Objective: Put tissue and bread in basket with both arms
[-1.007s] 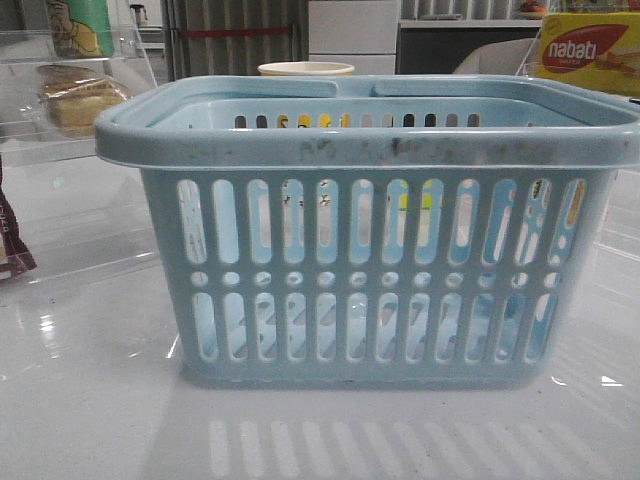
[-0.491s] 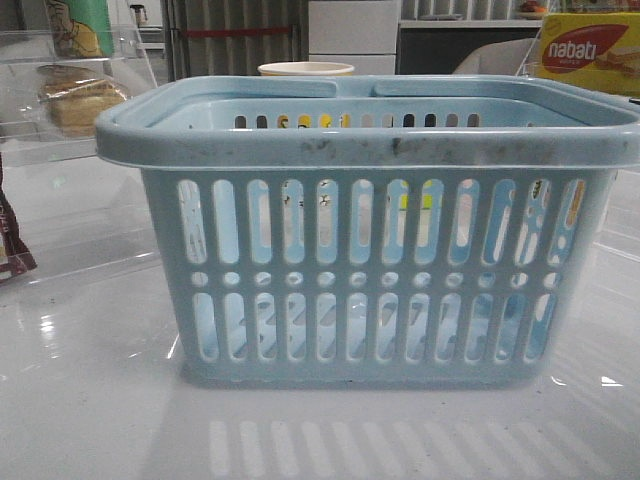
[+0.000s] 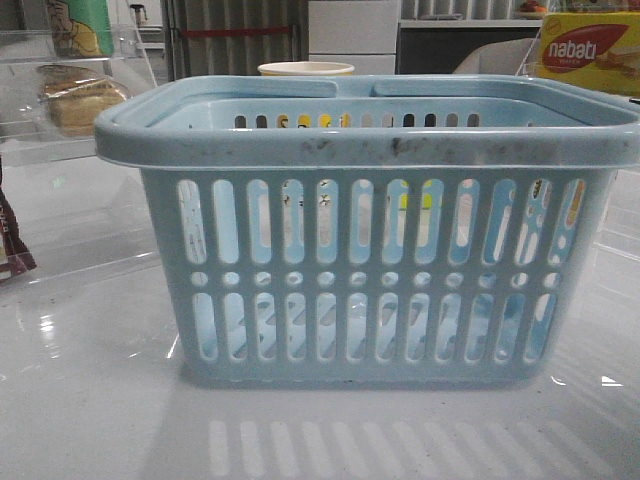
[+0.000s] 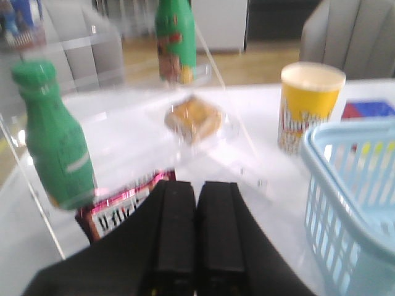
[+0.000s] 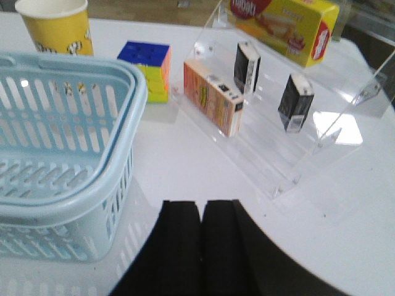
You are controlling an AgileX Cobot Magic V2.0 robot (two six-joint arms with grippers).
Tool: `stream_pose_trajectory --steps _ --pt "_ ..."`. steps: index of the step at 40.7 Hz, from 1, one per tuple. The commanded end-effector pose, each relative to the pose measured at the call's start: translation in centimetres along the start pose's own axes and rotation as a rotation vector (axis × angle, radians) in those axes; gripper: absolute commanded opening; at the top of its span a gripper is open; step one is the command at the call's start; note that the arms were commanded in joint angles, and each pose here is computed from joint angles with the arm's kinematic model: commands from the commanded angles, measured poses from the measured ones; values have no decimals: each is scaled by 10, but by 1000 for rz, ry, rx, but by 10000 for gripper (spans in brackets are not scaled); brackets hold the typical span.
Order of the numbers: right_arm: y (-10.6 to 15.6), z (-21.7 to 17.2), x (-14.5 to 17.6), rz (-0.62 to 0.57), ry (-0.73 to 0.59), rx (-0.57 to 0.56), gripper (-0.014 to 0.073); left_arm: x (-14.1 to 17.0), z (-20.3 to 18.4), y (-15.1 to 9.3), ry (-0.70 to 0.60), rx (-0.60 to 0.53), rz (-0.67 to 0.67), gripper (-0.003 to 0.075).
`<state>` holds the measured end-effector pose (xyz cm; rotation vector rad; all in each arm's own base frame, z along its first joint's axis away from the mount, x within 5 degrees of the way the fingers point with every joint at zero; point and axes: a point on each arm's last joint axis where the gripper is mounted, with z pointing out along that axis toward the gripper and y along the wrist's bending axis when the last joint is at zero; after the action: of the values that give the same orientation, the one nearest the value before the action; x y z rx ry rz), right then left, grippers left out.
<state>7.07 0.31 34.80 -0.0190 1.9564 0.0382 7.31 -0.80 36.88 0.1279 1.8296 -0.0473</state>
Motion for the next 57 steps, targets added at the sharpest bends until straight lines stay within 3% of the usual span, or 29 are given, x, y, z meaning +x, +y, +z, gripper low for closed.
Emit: stream_pose_trajectory --steps 1,15,17,21,24,28,30,33,39,48,57 --pt "-1 7 -12 -8 -19 14 57 -13 11 0 -17 4 -17 93" --pt "-2 34 2 -5 123 14 88 3 47 1 136 11 -25 93" --pt "-2 36 3 -5 134 14 153 4 51 1 151 11 -25 94" --pt "-2 40 3 -4 150 14 372 4 56 1 166 11 -26 132" --pt "-3 44 4 -5 165 15 533 6 60 1 182 12 -26 226" --pt "-3 51 4 -4 190 15 629 6 64 1 185 12 -26 390" --pt "-3 56 4 -5 199 16 624 5 65 1 180 11 -27 456" --pt "-4 66 2 -9 207 22 624 3 66 1 161 9 -27 493" --pt "-14 87 -11 20 234 87 624 3 66 1 155 9 -27 487" --pt "-52 123 -45 106 275 233 624 3 66 1 155 9 -27 487" --pt "-83 165 -75 154 273 289 624 3 66 1 155 10 -29 487"
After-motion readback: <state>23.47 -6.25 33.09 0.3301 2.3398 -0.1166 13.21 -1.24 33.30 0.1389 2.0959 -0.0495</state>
